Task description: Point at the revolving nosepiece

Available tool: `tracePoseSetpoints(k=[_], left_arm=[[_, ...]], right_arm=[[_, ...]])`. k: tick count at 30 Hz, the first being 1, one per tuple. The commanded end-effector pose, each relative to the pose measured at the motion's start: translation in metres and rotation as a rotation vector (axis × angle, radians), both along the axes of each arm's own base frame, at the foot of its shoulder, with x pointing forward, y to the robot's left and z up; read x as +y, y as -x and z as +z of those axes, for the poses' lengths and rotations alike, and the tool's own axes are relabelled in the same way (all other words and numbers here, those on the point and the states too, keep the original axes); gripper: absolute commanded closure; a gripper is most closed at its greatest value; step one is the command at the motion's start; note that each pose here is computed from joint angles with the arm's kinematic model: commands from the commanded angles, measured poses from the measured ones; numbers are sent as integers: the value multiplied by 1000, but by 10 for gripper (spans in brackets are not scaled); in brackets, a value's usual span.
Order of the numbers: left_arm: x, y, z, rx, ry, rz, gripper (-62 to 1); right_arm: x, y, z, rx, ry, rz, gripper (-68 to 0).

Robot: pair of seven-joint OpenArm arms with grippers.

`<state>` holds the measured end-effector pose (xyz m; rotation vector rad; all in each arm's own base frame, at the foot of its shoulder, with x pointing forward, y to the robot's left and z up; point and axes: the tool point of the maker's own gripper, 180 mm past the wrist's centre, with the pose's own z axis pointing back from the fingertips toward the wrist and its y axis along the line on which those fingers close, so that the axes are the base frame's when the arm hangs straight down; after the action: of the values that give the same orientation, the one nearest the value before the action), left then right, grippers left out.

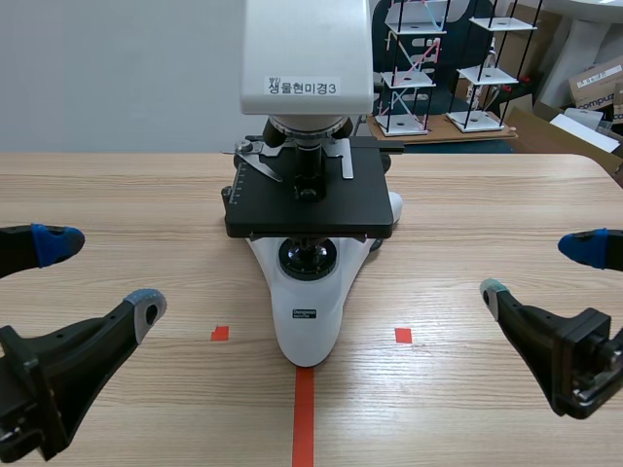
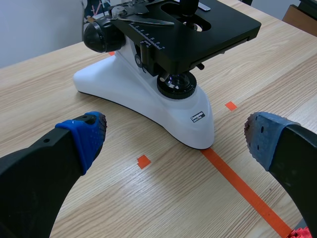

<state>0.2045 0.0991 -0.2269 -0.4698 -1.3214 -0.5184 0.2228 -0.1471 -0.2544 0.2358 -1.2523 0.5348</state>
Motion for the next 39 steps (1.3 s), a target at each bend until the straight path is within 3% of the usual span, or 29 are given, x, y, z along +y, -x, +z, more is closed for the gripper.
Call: tracePoseSetpoints(k=[1, 14, 16, 18, 19, 20, 26, 31, 35, 39], left_arm=[[-2, -1, 7, -20, 19, -3, -590], [-2, -1, 7, -20, 18, -3, -590], [-2, -1, 7, -20, 18, -3, -590], [-2, -1, 7, -20, 18, -3, -590], [-2, -1, 7, -20, 19, -3, -590], [-2, -1, 7, -20, 19, -3, -590], [-1, 2, -6, 37, -24, -5, -590], [2, 6, -24, 122, -88, -9, -590], [4, 10, -34, 171, -126, -11, -590], [5, 11, -39, 195, -144, -11, -590]], right_arm=[[3, -2, 9, -28, -14, 5, -516], [3, -2, 9, -31, -15, 6, -501], [3, -3, 9, -32, -14, 3, -408], [0, -5, 11, -40, -9, -11, -223], [-2, -8, 12, -53, -1, -25, -87], [-4, -11, 14, -63, 12, -31, 4], [-13, -44, 41, -192, 94, -61, -2], [-9, -70, 70, -275, 130, -19, -2], [-5, -85, 82, -305, 138, 52, -2], [-6, -102, 80, -302, 148, 91, -2]])
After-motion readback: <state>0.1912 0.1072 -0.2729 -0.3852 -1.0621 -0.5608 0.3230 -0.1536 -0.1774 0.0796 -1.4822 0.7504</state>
